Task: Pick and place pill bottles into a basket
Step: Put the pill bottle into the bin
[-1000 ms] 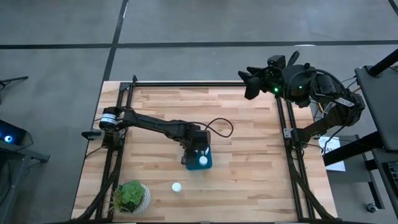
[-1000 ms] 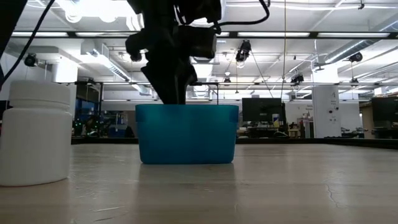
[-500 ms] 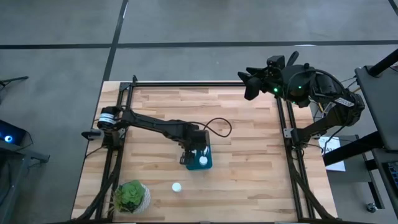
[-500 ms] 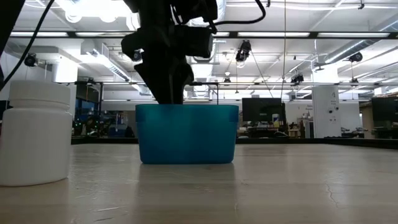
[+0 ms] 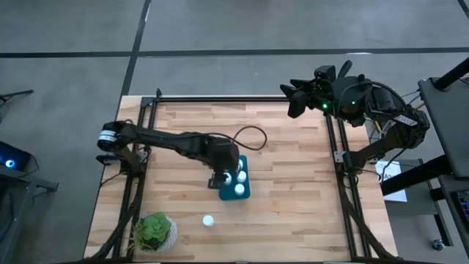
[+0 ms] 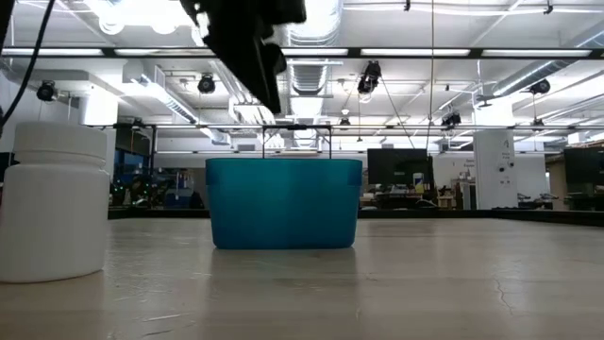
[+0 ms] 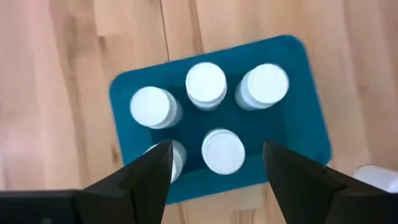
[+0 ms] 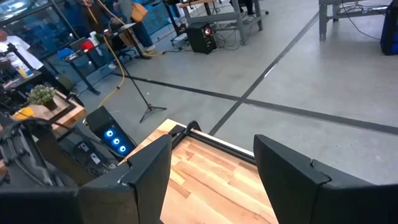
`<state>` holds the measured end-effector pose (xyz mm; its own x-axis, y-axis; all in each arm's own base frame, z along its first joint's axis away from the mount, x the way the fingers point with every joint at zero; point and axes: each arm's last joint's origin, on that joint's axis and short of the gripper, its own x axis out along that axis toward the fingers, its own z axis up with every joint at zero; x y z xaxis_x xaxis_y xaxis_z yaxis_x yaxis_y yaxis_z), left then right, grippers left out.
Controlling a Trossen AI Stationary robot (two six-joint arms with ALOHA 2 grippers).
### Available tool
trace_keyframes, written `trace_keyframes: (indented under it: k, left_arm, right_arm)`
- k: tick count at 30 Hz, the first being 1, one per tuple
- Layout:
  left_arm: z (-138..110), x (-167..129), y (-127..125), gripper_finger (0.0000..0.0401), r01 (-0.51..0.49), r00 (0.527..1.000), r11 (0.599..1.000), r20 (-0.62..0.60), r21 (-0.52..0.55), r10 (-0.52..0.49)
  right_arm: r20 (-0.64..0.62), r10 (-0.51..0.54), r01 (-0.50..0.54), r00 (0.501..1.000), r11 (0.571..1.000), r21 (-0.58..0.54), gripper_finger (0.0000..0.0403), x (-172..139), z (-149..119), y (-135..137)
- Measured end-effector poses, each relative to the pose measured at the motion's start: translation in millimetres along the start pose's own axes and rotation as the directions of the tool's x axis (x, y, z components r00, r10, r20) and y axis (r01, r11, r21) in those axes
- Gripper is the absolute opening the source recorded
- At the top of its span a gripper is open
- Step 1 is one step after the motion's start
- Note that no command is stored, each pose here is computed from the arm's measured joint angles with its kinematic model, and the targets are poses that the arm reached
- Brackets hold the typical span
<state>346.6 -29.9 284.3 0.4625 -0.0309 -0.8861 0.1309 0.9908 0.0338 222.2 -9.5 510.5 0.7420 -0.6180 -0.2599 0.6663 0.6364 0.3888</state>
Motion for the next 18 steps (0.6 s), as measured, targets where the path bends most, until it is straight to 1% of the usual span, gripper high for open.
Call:
trace_keyframes:
  k: [6,9,12,15,18]
  left_arm:
    - [-4.9,-45.4,0.0,0.0233,-0.001,0.994,1.000,0.110,-0.001,0.001]
    - [-8.5,-66.4,-1.8,0.0233,0.025,0.986,1.000,0.167,0.006,-0.026]
    - [-12.7,-83.1,-7.0,0.0233,0.081,0.974,0.996,0.209,0.030,-0.085]
    - [-19.1,-98.4,-15.8,0.0233,0.141,0.962,0.988,0.226,0.068,-0.153]
    - [-26.4,-106.7,-27.9,0.0233,0.208,0.951,0.969,0.203,0.131,-0.232]
  right_arm:
    - [0.002,0.001,-0.001,1.000,1.000,0.001,0.0219,0.0,0.3,0.2]
    - [0.002,0.001,-0.001,1.000,1.000,0.000,0.0219,0.0,0.3,0.1]
    - [0.003,0.001,-0.001,1.000,1.000,0.001,0.0219,0.0,0.3,0.1]
    - [0.003,0.001,-0.001,1.000,1.000,0.002,0.0219,0.0,0.3,0.1]
    - [0.003,0.001,-0.001,1.000,1.000,0.002,0.0219,0.0,0.3,0.1]
